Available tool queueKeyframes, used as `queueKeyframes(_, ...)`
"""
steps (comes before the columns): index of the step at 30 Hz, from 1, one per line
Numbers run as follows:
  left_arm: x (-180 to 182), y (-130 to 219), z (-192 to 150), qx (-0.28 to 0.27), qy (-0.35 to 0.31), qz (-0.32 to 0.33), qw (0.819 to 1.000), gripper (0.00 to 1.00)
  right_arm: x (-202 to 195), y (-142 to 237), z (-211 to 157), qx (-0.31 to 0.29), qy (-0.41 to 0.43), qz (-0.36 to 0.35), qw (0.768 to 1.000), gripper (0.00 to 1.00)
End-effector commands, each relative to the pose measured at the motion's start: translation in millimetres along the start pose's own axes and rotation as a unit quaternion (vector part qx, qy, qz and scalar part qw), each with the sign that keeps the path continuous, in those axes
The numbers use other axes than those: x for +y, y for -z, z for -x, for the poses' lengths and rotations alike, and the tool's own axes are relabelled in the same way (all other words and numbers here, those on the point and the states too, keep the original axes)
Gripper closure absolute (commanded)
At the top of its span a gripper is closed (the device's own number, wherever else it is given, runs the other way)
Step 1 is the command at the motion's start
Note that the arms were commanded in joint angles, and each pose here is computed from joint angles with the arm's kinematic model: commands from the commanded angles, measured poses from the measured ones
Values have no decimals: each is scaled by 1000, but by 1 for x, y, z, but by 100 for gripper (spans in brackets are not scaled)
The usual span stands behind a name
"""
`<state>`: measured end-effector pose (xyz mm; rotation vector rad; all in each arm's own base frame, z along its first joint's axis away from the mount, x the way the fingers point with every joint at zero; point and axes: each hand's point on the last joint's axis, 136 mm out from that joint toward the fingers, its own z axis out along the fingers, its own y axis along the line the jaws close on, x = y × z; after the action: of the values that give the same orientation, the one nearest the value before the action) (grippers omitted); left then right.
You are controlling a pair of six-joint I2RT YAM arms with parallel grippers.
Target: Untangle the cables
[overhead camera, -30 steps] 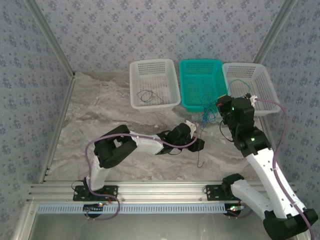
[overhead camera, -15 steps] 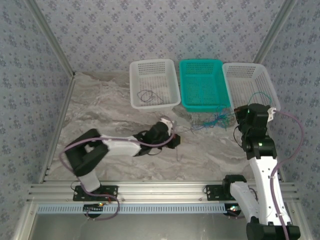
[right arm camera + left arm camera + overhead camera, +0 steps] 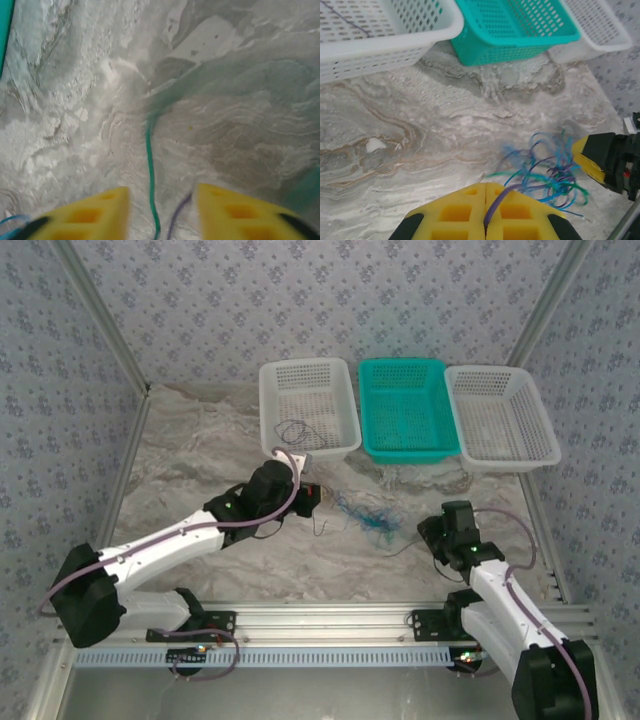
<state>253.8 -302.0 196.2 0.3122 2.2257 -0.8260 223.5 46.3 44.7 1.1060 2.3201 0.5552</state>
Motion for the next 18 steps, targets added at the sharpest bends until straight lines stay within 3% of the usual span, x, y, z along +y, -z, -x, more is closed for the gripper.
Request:
queueKeyframes(1,-18,0,18,-9,-4,-23,1000,100,61,35,24,-56,118,82,988,10)
queueKeyframes(2,-21,-1,19,-6,-8,-26,1000,100,77,47,25,-67,156,107,980,2)
queueKeyframes(3,-24,-2,20,-3,-13,-28,1000,100,107,63,17,-68,213,176,959,0)
queueKeyframes(5,-28,-3,23,0,-22,-28,999,100,159,100,-15,-78,328,319,886,0)
queueKeyframes(8,-33,-1,30,-1,-34,-27,999,100,180,108,-54,-111,434,368,815,0)
queueKeyframes(11,-33,1,35,-9,-45,-22,999,100,183,84,-75,-128,510,335,782,0)
queueKeyframes(18,-40,3,39,-9,-55,-32,998,100,197,36,-126,-90,575,393,712,0)
